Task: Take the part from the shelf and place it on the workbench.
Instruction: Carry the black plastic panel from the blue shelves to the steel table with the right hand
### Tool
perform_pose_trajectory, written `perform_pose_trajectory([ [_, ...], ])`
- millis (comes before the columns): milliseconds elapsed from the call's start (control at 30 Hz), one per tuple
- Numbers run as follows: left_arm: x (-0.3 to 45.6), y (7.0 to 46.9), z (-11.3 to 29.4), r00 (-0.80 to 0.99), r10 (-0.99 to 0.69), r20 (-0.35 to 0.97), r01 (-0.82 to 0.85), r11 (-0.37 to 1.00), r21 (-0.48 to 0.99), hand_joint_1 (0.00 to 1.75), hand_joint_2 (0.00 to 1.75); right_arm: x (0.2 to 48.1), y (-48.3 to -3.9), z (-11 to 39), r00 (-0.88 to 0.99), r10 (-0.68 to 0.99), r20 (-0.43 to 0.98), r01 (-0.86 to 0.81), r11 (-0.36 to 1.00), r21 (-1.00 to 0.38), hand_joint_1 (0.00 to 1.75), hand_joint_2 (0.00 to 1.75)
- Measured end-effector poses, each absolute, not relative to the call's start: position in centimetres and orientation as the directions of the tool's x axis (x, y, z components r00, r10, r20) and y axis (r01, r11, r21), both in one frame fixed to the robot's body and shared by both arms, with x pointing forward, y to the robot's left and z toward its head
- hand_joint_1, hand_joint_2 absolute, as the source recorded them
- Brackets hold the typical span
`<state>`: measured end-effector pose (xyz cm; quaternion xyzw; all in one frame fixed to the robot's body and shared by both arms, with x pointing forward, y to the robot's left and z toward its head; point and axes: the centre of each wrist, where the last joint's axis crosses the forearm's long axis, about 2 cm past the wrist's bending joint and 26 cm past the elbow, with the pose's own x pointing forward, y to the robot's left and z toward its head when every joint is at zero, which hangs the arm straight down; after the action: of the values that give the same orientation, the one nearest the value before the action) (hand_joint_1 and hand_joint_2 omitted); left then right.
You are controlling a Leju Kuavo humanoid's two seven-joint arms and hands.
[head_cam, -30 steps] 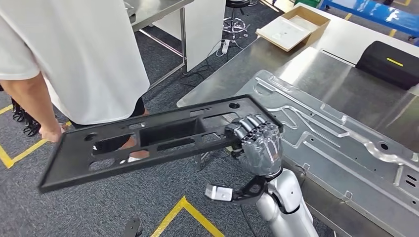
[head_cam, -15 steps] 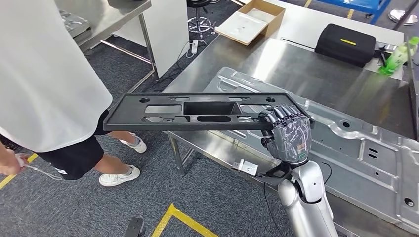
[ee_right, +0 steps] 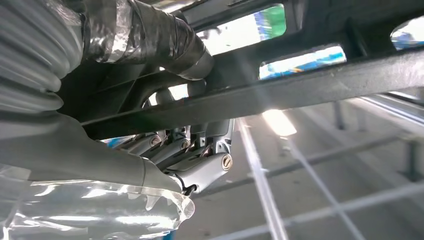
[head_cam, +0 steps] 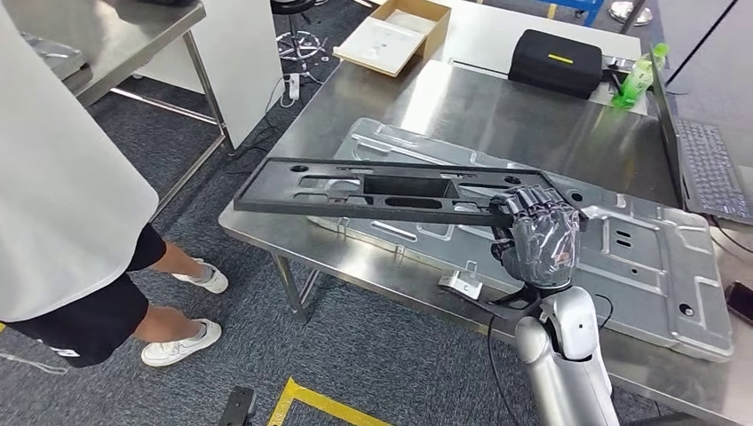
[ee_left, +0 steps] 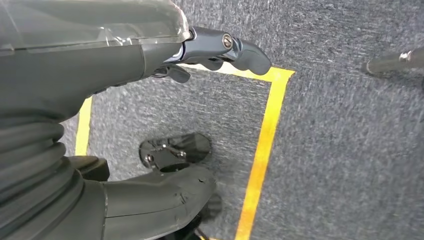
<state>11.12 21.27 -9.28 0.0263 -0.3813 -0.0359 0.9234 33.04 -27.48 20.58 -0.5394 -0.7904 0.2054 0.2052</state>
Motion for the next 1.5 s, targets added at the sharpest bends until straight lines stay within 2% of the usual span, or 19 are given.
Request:
perform_pose_trajectory([
  [767,11.1,21.1,-9.3,0.686,-0.110,0.719,0.091,0.994,0.065,0.00,1.75,33.7,-34.8,17.5,-0.097,0.983,0.158,0.753,0.176,-0.635,1.75,1.75],
  [1000,11.0,21.1,-9.3,0.686,-0.114,0.719,0.098,0.993,0.065,0.00,1.75,33.7,-35.6,17.0,-0.071,0.984,0.164,0.746,0.162,-0.646,1.75,1.75],
  [1133,10.9,21.1,-9.3,0.688,-0.108,0.717,0.102,0.993,0.052,0.00,1.75,33.7,-35.7,16.9,-0.065,0.986,0.156,0.742,0.152,-0.653,0.00,0.00],
  [1433,11.0,21.1,-9.3,0.686,-0.115,0.719,0.107,0.993,0.057,0.00,1.75,33.7,-35.5,16.9,-0.070,0.986,0.151,0.742,0.152,-0.653,0.00,0.00],
  [1500,10.9,21.2,-9.3,0.688,-0.116,0.717,0.107,0.993,0.058,0.00,0.87,33.7,-35.4,16.8,-0.071,0.986,0.154,0.741,0.155,-0.653,0.00,0.00],
])
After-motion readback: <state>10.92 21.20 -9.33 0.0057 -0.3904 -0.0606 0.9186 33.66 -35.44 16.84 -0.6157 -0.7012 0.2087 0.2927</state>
